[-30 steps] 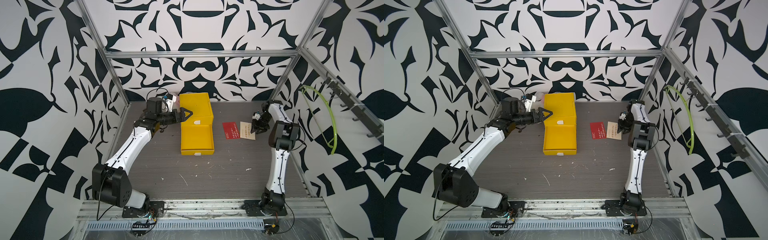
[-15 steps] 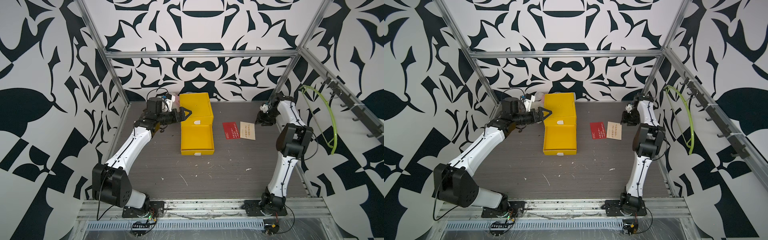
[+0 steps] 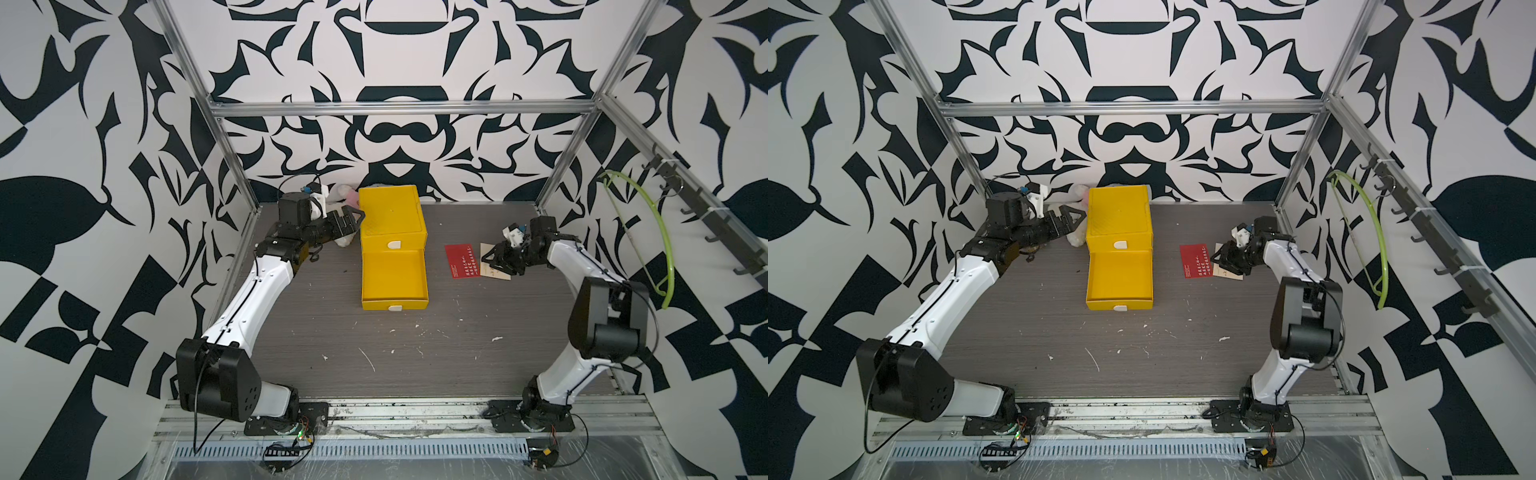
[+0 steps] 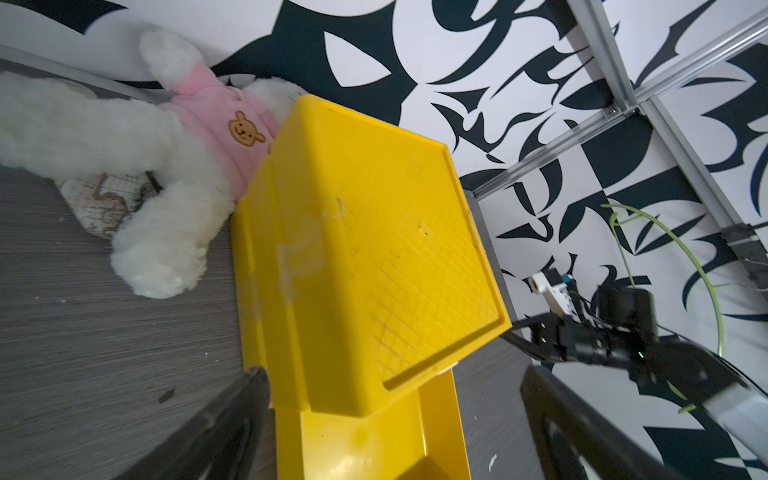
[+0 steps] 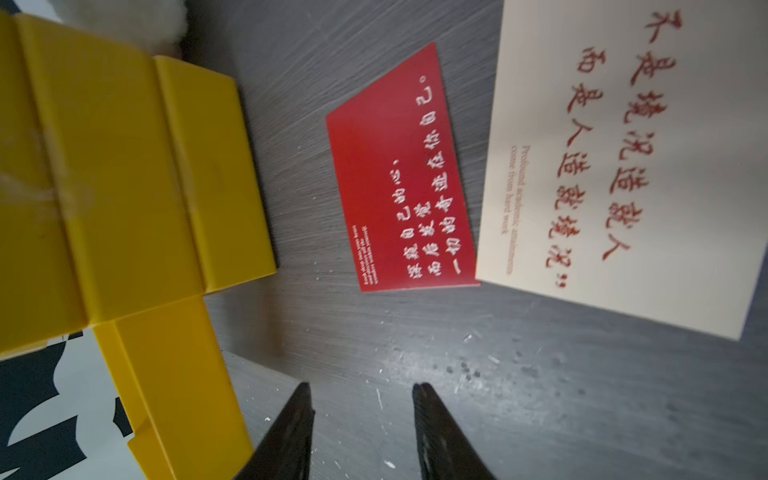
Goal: Take the postcards out of the drawer
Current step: Place the postcard at the center of the board, then close the drawer of the storage box.
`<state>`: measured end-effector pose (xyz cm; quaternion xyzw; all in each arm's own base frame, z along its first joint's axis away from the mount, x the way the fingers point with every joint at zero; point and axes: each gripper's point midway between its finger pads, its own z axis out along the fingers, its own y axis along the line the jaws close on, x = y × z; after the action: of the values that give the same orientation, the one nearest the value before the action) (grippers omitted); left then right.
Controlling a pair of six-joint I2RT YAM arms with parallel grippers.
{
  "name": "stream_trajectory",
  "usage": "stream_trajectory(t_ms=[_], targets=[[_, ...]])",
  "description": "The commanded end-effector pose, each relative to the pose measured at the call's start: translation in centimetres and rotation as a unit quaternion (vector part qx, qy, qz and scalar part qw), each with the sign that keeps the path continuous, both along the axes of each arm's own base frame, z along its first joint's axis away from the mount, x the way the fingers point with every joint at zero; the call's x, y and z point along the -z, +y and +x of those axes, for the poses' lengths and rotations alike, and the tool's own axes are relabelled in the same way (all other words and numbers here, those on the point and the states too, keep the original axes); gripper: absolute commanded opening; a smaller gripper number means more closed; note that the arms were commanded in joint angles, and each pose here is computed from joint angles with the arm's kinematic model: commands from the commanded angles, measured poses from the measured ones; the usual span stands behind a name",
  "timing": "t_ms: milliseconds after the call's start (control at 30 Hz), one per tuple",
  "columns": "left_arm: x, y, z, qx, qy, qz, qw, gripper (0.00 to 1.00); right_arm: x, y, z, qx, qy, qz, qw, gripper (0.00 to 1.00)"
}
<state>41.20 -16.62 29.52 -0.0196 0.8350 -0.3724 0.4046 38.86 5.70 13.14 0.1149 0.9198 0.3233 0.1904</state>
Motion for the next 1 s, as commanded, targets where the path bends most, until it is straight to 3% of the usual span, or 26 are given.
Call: stream_trajectory(t_ms=[0, 267, 333, 367, 500, 733, 967], targets=[[0.9, -0.3, 1.0, 0.017, 0.016, 0.002, 1.000, 1.00, -3.3, 3.3, -1.3, -0.012, -0.077, -0.016, 0.997, 0.42], [2.6, -2.6, 3.3, 0.078, 0.047, -0.003, 0.996, 0.99, -4.6, 10.9, -8.7, -0.082, -0.138, -0.112, 0.981, 0.27], [3.1, -2.9, 3.9, 0.085, 0.052, 0.011, 0.995, 0.99, -5.2, 12.7, -10.4, -0.100, -0.161, -0.119, 0.975, 0.04], [3.4, -2.9, 4.2, 0.085, 0.057, 0.016, 0.995, 0.99, -5.4, 13.5, -11.1, -0.110, -0.168, -0.124, 0.972, 0.00], [5.7, -2.4, 5.4, 0.074, 0.079, 0.046, 0.993, 0.99, -5.3, 17.9, -14.3, -0.170, -0.206, -0.149, 0.952, 0.00], [8.0, -3.2, 6.0, 0.086, 0.110, 0.034, 0.990, 0.86, -3.5, 24.7, -17.4, -0.253, -0.245, -0.156, 0.923, 0.00], [8.7, -3.5, 5.8, 0.086, 0.113, 0.047, 0.989, 0.76, -1.1, 28.7, -17.9, -0.294, -0.234, -0.146, 0.915, 0.00]])
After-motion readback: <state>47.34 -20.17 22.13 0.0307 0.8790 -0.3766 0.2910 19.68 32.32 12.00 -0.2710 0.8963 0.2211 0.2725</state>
